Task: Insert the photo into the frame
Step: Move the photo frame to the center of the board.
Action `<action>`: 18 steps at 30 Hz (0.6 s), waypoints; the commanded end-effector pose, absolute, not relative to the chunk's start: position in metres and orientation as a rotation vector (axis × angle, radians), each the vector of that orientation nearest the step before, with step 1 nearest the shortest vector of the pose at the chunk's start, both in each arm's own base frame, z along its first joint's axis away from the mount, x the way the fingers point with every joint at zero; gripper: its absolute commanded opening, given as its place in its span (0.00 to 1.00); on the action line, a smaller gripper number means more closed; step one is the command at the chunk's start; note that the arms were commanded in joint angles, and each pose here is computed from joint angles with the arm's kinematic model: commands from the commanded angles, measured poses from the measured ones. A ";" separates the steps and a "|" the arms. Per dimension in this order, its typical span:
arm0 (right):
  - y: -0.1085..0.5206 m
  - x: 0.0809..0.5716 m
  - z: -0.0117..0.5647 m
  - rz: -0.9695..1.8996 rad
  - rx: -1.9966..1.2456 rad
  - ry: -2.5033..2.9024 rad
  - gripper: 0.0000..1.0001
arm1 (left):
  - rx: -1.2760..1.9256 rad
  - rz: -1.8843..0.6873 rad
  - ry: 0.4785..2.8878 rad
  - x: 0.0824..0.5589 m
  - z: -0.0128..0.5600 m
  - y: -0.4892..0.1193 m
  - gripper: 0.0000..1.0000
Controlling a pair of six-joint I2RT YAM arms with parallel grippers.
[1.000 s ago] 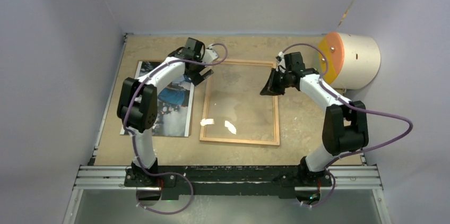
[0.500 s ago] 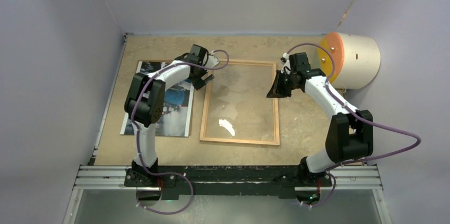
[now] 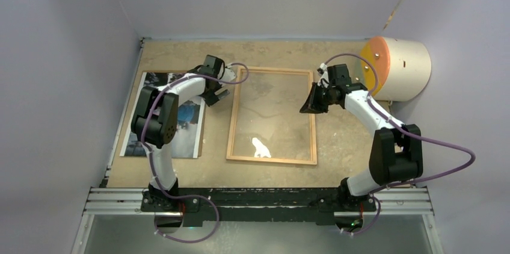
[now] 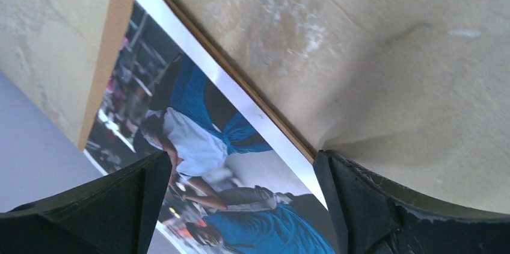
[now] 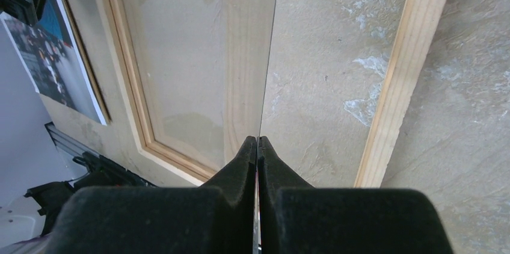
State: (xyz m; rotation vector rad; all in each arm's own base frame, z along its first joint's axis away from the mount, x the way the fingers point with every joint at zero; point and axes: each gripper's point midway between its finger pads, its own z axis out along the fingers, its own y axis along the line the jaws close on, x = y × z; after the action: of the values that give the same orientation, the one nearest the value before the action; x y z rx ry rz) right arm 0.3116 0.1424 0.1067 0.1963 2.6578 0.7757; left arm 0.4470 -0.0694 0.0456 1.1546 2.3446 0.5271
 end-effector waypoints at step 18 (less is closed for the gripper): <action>0.217 0.305 0.121 1.034 0.152 2.509 0.00 | 1.034 0.255 2.374 0.456 0.078 -0.113 1.00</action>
State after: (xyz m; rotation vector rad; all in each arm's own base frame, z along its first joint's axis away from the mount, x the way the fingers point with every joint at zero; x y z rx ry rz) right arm 0.3057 0.1970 0.1180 0.1489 2.5412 0.9707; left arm 0.4518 -0.1242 0.0786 1.0742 2.3639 0.1903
